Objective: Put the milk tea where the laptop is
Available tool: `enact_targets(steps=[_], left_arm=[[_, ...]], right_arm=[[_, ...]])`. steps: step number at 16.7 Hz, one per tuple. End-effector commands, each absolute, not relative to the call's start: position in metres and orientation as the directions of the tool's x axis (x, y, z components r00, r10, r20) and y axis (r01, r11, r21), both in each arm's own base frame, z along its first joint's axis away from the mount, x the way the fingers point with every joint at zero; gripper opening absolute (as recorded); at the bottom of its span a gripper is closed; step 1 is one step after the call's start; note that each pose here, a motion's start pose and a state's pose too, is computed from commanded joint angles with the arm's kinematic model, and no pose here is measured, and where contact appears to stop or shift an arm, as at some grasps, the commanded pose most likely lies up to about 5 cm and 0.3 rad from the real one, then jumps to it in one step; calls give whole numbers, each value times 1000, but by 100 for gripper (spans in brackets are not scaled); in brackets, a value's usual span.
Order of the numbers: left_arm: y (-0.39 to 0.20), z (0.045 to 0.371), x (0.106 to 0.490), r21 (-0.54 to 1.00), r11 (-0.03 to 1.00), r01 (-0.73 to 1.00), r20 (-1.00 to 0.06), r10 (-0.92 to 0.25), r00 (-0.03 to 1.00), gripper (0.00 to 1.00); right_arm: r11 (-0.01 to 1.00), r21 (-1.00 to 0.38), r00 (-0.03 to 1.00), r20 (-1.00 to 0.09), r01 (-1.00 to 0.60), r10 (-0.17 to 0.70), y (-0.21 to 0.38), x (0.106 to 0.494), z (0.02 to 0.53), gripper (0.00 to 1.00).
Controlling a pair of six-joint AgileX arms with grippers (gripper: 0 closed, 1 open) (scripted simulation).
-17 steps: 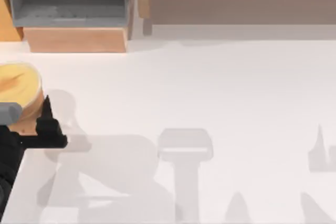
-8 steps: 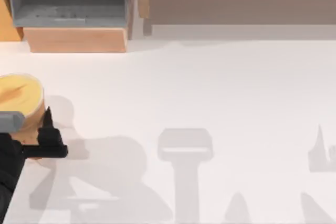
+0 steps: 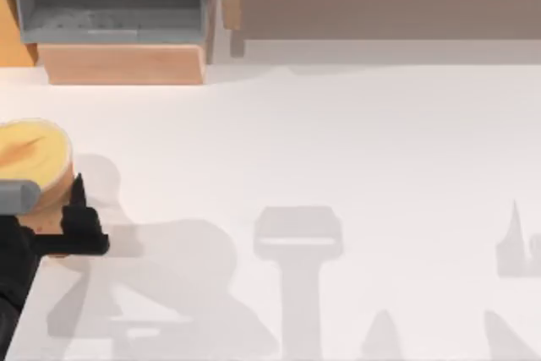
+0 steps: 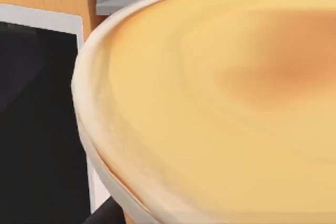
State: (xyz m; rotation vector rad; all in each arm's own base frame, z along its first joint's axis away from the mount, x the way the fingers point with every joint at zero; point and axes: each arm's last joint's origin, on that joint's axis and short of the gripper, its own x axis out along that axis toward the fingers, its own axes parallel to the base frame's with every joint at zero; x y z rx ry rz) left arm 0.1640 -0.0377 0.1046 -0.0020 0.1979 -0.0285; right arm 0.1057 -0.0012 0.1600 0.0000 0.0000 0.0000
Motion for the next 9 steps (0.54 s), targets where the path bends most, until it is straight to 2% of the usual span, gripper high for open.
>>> enact_targets(steps=[3,9], left_arm=[[-38,105,164,-5,1000,28,-197,-28,980,98],[-38,105,164,-5,1000,28,-197,-28,980,100]], right_arm=[[1000,0,1000,0,0,0,-1,106,160,100],[1000,0,1000,0,0,0,-1,106,160,100]])
